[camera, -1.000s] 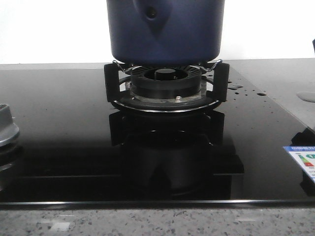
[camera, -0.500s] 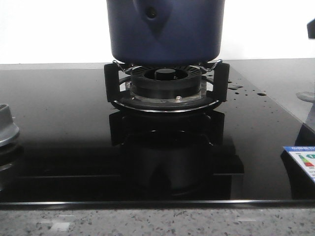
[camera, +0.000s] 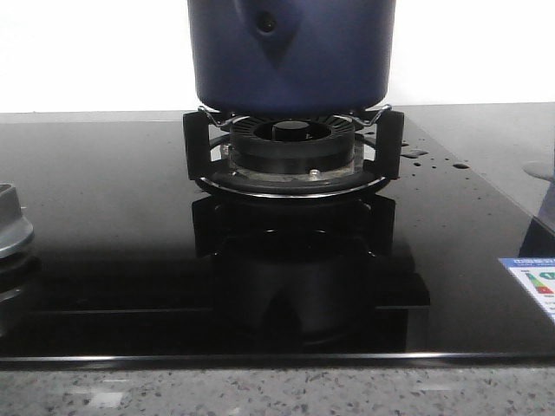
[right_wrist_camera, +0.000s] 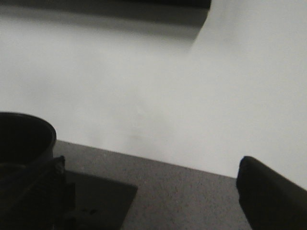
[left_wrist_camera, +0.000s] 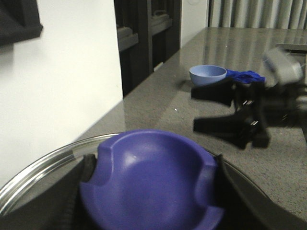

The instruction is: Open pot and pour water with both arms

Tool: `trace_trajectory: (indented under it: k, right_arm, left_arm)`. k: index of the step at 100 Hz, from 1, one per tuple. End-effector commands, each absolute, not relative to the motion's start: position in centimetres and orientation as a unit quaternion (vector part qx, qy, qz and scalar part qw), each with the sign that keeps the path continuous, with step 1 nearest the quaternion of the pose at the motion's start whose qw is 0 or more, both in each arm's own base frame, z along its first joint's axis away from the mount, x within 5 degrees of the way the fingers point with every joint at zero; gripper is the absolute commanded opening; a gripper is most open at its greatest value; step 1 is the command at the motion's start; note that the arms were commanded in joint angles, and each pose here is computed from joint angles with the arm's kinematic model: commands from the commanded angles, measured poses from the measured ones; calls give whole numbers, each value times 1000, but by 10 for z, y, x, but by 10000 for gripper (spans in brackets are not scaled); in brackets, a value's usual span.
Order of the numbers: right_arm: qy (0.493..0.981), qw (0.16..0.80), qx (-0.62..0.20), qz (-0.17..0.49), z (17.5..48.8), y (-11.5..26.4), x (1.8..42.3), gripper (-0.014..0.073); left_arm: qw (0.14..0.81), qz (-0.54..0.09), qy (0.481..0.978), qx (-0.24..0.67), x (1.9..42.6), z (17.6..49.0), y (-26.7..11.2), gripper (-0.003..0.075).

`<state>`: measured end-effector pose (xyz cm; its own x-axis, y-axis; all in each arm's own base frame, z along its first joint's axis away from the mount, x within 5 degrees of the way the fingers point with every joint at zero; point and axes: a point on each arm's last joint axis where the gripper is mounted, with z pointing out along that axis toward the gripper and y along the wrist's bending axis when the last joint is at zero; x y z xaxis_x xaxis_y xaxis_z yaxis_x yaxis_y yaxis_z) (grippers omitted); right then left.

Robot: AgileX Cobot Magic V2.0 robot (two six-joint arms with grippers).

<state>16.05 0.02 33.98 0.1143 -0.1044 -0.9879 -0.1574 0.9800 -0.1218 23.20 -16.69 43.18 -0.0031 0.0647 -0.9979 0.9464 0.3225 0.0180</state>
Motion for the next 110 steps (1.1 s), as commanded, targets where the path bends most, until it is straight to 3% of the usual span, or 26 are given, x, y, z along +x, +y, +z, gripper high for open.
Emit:
trace_trajectory:
  k: [1, 11, 23, 61, 110]
  right_arm:
    - [628, 773, -83, 41, 360, 4, 146, 610]
    - [615, 785, -56, 49, 367, 4, 131, 393]
    - [593, 802, -59, 49, 374, 7, 116, -69]
    - [573, 814, -85, 42, 379, 14, 102, -64]
    - [580, 810, -76, 34, 378, 11, 102, -64]
  left_arm:
    - [580, -426, 572, 393, 235, 446, -173, 315]
    - [574, -432, 578, 386, 252, 436, -180, 315]
    - [576, -432, 577, 385, 270, 427, -188, 315]
    - [551, -441, 606, 366, 308, 385, -203, 315]
    - [553, -441, 616, 347, 322, 368, -210, 316]
